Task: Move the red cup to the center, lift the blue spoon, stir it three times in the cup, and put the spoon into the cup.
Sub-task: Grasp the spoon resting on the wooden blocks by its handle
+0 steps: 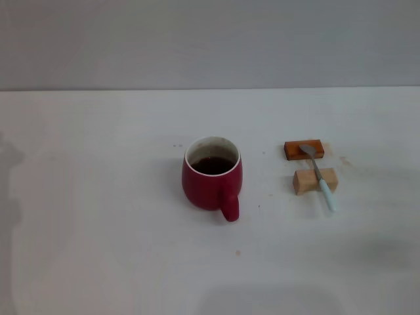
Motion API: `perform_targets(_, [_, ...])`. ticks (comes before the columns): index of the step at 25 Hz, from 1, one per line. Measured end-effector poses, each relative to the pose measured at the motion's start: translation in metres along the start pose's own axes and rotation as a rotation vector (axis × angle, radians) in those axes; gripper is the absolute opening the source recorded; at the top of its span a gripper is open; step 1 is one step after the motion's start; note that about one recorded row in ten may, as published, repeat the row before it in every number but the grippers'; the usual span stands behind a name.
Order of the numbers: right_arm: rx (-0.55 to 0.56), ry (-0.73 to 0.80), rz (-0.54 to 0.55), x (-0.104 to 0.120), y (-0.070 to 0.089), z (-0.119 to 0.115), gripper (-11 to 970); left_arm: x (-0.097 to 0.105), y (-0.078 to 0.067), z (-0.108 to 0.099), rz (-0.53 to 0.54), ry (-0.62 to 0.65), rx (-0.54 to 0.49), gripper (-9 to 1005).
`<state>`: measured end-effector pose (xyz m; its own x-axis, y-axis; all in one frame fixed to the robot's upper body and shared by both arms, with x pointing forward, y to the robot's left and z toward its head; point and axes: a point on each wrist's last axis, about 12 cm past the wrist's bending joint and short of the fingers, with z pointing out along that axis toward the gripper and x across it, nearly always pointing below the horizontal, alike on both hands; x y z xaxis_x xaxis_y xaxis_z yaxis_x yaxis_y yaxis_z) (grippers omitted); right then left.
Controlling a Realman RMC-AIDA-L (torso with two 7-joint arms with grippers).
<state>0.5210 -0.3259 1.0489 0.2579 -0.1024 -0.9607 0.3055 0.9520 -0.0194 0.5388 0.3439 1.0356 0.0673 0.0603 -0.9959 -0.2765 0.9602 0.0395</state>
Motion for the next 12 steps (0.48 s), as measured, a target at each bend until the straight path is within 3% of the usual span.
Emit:
perform_targets(2, [-0.024,0.006,0.003,0.001,0.005,-0.004,747,0.0,0.001,0.0,-0.095,-0.002,-0.005,18])
perform_targets(6, [-0.065,0.023,0.038,0.001,0.016,-0.021,747,0.001,0.002,0.002,-0.17,0.012,-0.006,160])
perform_targets(12, [-0.107,0.07,0.033,-0.005,0.042,-0.065,745,0.0,-0.001,0.005,-0.171,0.021,0.001,339])
